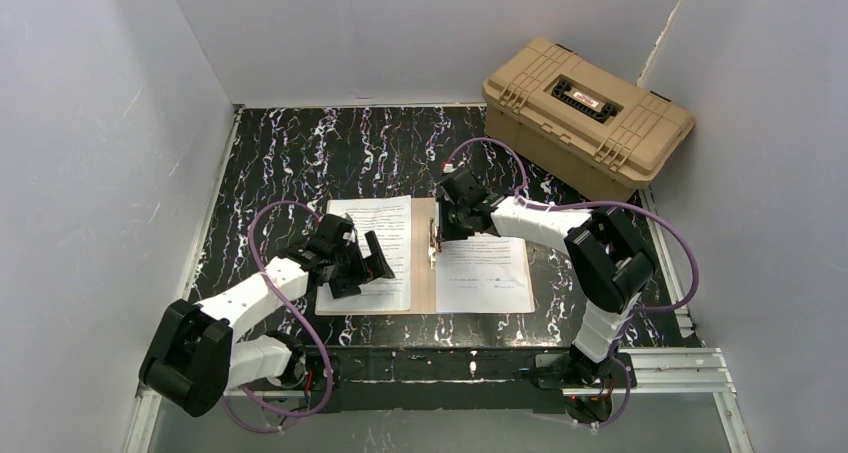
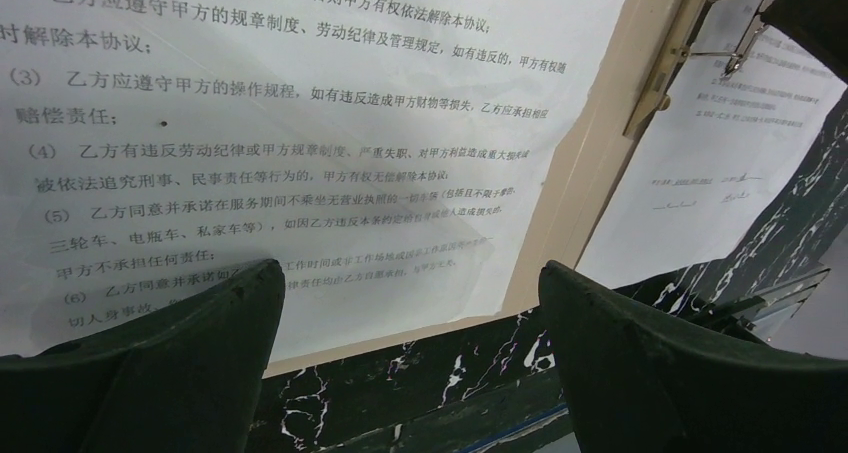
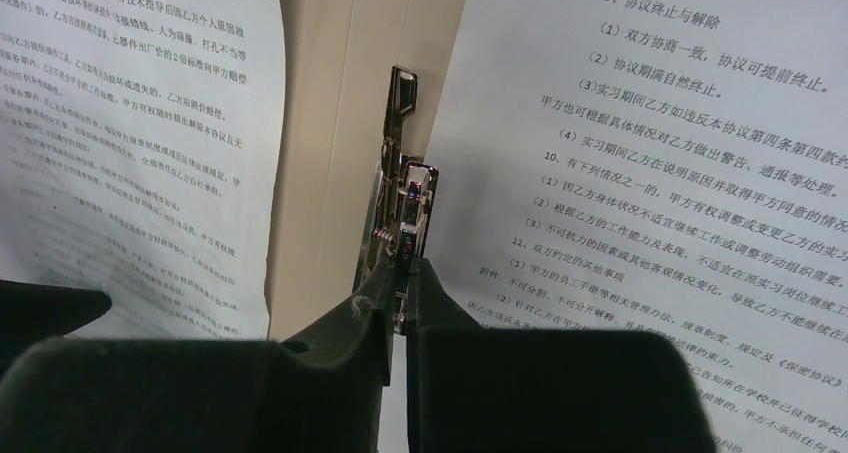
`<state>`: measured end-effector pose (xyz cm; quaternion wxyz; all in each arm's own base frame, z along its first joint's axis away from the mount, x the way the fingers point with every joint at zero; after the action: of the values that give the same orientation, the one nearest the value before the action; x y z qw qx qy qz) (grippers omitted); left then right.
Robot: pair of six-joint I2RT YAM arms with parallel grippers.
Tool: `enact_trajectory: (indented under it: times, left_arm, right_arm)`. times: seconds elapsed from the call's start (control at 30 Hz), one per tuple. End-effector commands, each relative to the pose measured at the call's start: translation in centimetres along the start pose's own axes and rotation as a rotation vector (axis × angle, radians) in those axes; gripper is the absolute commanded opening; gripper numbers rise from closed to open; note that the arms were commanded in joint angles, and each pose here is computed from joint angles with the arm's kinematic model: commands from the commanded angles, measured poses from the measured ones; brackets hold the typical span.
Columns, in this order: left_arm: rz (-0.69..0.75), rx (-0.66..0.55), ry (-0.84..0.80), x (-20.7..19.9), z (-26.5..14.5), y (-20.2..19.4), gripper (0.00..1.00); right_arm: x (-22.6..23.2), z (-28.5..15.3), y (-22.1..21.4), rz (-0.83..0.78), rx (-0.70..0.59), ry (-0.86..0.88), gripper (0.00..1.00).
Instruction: Put the files into the folder
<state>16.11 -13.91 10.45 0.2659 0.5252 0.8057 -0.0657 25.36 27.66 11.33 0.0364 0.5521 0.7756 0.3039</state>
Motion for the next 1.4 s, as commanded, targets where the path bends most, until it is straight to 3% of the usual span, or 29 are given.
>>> enact_trajectory:
  times: [0.0, 0.6, 1.0, 1.37]
  left_arm:
    - [-0.038, 0.043, 0.040, 1.3, 1.1, -1.2, 0.98]
    - [-0.099, -0.007, 0.018, 1.4, 1.3, -1.2, 0.98]
    - [-0.077, -0.038, 0.064, 1.7, 1.0, -0.8, 0.98]
    - [-0.063, -0.028, 0.096, 1.7, 0.9, -0.7, 0.98]
  right_arm:
    - [1.0, -0.8, -0.6, -0.020, 0.005, 0.031, 0.06]
    - [1.5, -2.5, -1.2, -0.044, -0.010, -0.018, 0.06]
    - [3.3, -5.9, 2.7, -0.111, -0.117, -0.058, 0.24]
    - [4.9, -4.1, 2.5, -0.185, -0.051, -0.058, 0.27]
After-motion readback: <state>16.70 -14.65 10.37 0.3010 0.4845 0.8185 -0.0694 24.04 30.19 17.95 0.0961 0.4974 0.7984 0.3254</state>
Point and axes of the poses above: each gripper's point midway between its finger pads, its own z axis out along the fingers, its own x axis along the line the jaws close on, y = z × x, the point moved 8 cm from there along -z, back along the fingers, and after that the axes turned 8 degrees about -z, right-handed, at the moved point
